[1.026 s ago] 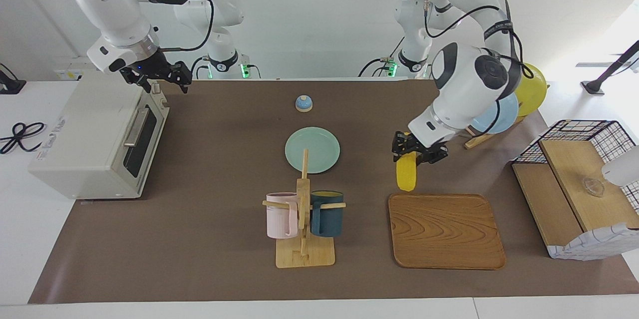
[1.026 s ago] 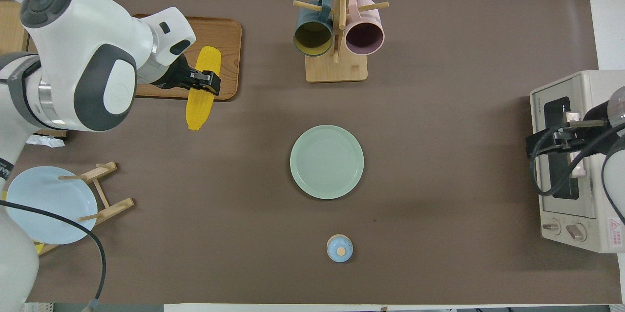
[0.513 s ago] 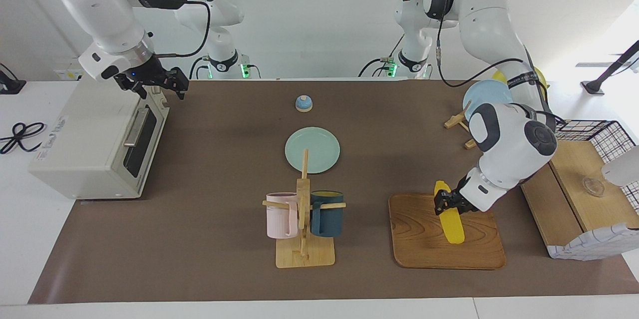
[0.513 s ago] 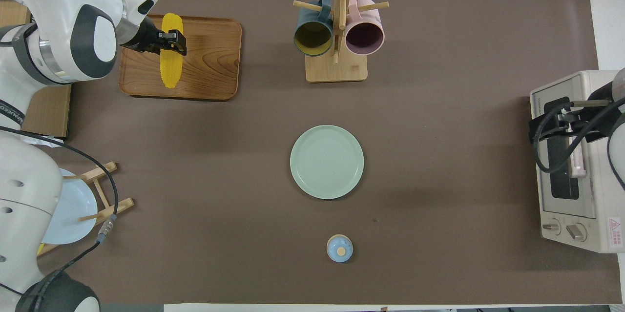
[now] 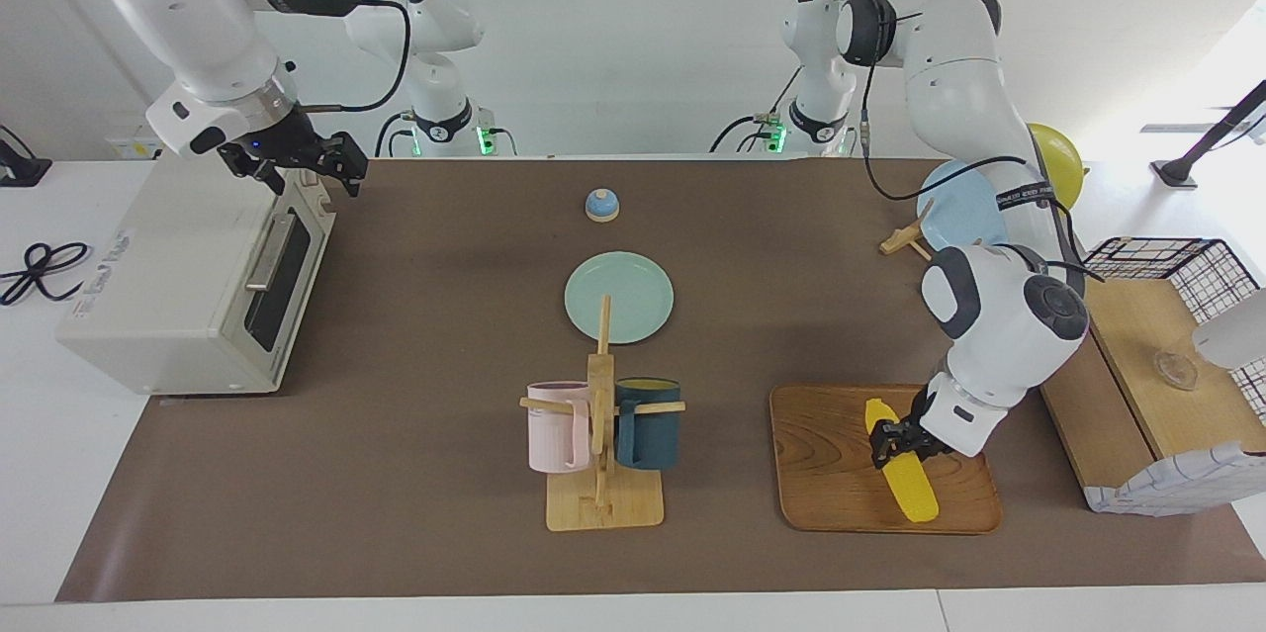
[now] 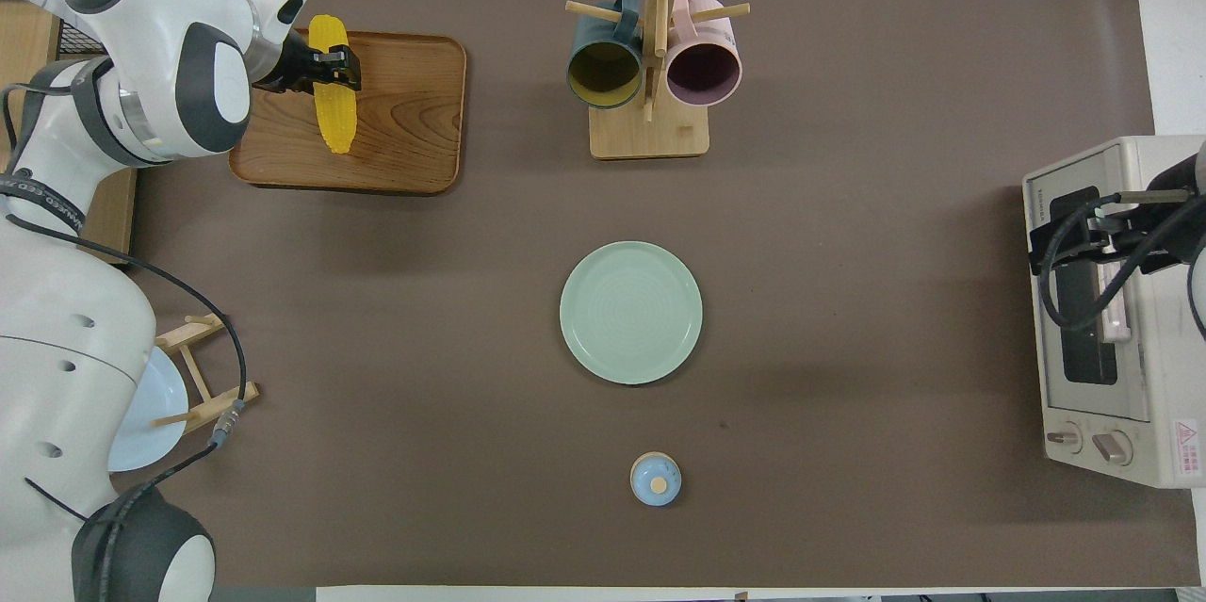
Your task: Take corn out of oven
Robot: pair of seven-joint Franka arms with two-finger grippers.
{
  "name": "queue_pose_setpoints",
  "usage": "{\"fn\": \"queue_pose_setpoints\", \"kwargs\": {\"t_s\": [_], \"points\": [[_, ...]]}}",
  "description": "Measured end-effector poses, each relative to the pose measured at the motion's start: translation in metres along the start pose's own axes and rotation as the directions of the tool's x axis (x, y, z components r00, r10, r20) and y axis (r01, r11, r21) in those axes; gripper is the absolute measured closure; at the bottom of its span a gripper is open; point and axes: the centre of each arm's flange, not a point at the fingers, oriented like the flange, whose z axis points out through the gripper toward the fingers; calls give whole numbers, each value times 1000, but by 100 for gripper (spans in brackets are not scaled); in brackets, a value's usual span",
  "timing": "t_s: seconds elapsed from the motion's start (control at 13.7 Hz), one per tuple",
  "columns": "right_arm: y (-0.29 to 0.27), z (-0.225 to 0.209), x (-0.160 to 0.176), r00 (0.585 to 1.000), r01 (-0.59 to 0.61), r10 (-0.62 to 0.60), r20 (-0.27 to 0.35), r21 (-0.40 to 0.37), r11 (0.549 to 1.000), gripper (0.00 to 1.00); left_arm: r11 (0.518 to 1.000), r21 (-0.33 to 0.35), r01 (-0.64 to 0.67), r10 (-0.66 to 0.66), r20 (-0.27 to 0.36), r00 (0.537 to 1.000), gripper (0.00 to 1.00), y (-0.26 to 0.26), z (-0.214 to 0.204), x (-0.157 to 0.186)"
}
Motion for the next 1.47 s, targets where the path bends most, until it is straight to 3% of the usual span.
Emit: {"fn": "queue_pose_setpoints", "kwargs": {"t_s": [0.29, 0.44, 0.59, 0.81, 1.1, 1.47], "points": [[11, 0, 0, 1000, -21, 21, 0, 4, 1000, 0, 999, 30, -17, 17, -1, 1000, 44, -3, 5, 0], [11, 0, 0, 1000, -21, 21, -1, 4, 1000, 0, 998, 48, -30, 30, -3, 1000, 27, -4, 4, 1], [11, -1, 0, 1000, -20, 20, -1, 4, 1000, 0, 998, 49, -31, 32, -10, 999, 1, -3, 0, 2], [11, -2, -1, 1000, -21, 21, -3, 4, 1000, 0, 998, 47, -32, 33, -15, 999, 0, -1, -29, 3], [11, -2, -1, 1000, -21, 21, -4, 4, 1000, 0, 999, 54, -7, 9, -26, 1000, 0, -14, -114, -4], [11, -2, -1, 1000, -21, 21, -4, 4, 1000, 0, 999, 52, 12, -14, 43, 999, 0, -24, -211, -40]]}}
